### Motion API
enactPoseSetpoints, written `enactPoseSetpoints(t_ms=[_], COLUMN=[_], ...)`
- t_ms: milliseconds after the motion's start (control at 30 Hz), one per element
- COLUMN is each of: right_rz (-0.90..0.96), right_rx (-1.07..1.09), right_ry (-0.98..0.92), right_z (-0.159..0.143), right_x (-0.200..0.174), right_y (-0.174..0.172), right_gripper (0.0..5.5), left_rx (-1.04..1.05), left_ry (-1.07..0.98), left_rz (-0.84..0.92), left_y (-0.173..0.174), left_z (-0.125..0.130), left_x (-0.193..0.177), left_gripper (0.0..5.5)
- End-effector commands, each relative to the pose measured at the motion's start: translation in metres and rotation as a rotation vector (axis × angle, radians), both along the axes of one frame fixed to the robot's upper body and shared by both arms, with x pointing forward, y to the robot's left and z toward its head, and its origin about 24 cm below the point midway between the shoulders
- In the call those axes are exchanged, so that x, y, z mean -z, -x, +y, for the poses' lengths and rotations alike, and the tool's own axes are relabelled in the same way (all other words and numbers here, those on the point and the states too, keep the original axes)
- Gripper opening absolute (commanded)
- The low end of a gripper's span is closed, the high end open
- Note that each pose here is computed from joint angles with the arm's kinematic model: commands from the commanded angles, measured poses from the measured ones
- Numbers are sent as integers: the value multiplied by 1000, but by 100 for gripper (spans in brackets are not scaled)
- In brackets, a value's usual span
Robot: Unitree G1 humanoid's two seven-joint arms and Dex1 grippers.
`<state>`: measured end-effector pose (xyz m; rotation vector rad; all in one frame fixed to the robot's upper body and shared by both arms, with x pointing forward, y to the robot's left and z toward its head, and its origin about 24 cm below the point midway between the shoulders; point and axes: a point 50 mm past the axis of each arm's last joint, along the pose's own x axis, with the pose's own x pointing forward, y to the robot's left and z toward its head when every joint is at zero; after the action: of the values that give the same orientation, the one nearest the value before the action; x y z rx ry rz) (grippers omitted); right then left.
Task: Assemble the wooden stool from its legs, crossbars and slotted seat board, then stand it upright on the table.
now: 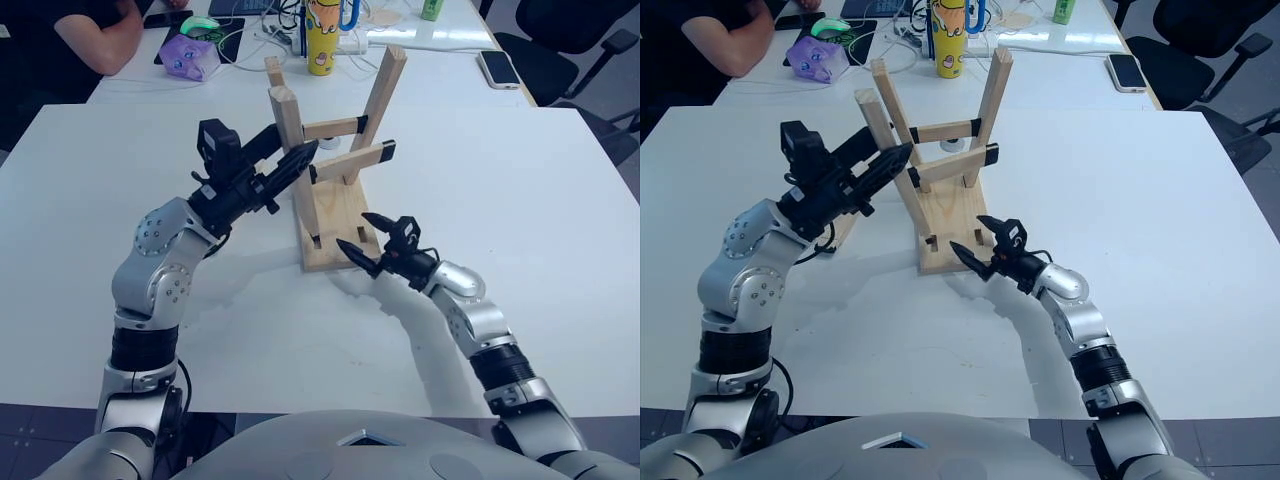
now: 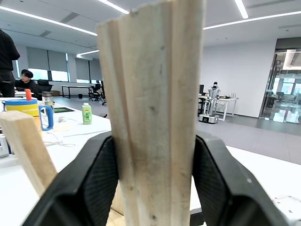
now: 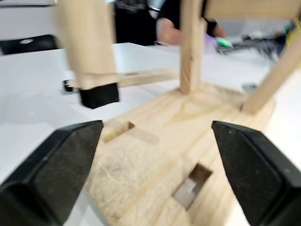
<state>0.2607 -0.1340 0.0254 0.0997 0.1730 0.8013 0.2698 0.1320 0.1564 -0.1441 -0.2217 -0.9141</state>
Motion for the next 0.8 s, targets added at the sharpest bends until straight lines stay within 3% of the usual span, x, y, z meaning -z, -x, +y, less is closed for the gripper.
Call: enactPoseSetpoints(t_ms=[33, 333, 667, 800], right_rz=[100, 200, 251, 254], right_rx=[47, 70, 3, -14], right_ry=[15, 118, 221, 227], right_z=[3, 6, 4, 6], right_x=[7, 26, 43, 43], right_y=[3, 5, 15, 15], right_gripper=[336, 198, 51, 6], left_rx=[19, 57, 157, 168], left_ry=[-33, -89, -156, -174], left_rz=[-14, -26, -142, -78], left_y=[-7, -9, -14, -15], left_z=[-4, -2, -18, -10], left_x=[8, 16, -9, 4], left_gripper=[217, 217, 217, 217])
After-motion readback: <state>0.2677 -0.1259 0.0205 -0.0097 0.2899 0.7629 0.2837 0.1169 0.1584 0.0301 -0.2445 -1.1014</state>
